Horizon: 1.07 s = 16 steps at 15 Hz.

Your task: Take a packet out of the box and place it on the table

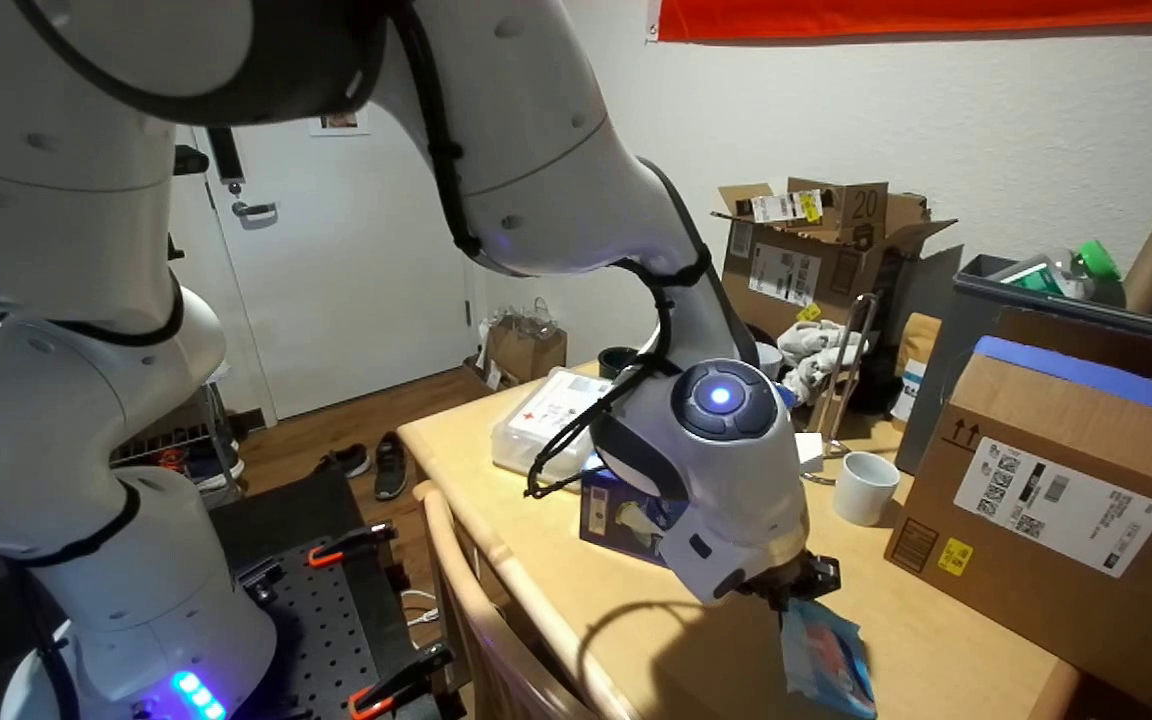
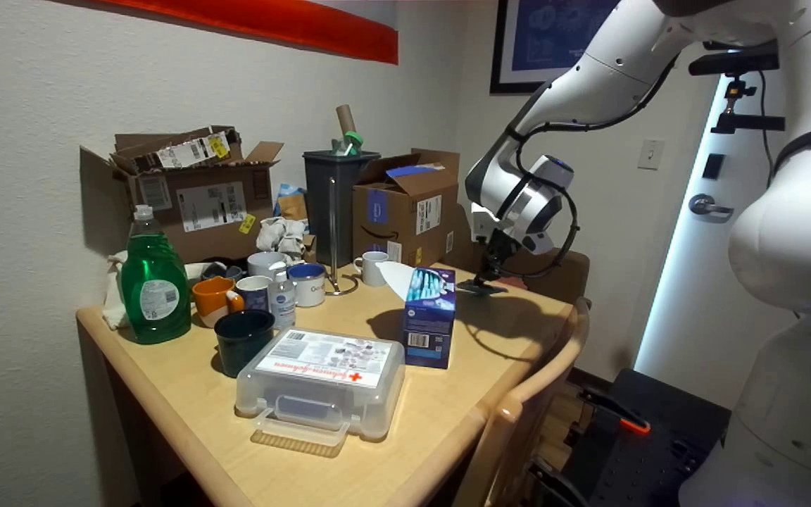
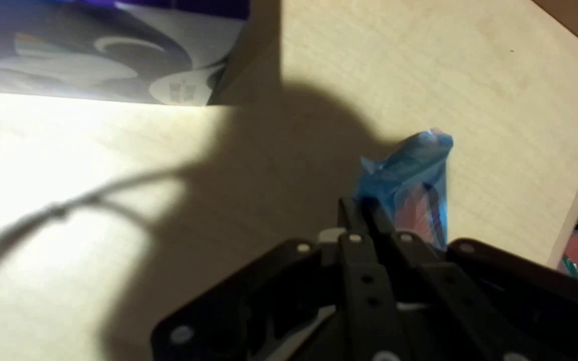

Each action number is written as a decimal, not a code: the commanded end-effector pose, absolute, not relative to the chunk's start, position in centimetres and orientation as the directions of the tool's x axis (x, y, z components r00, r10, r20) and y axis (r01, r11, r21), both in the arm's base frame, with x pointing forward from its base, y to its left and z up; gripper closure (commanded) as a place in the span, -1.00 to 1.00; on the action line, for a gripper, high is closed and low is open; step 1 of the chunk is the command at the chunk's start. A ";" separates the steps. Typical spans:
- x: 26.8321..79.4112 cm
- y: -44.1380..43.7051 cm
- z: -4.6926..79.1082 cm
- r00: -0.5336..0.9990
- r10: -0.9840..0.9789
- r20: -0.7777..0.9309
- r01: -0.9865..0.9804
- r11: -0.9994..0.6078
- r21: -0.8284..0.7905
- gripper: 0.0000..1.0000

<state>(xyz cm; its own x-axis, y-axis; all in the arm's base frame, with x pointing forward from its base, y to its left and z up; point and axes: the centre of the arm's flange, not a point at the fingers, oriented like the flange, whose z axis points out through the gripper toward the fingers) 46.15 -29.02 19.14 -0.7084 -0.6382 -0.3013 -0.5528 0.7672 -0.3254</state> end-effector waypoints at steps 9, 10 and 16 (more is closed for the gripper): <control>45.4 -21.1 23.0 -0.401 -0.850 -0.342 -0.805 0.505 -0.310 -0.75; 44.7 -20.6 24.0 -0.374 -0.861 -0.345 -0.825 0.479 -0.301 -0.91; 40.3 -18.6 28.6 -0.216 -0.906 -0.365 -0.917 0.316 -0.243 -1.00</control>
<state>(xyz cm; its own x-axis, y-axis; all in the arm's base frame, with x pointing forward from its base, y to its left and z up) 43.75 -19.78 24.87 -0.2857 -0.8829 -0.3728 -0.8834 0.3934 -0.2546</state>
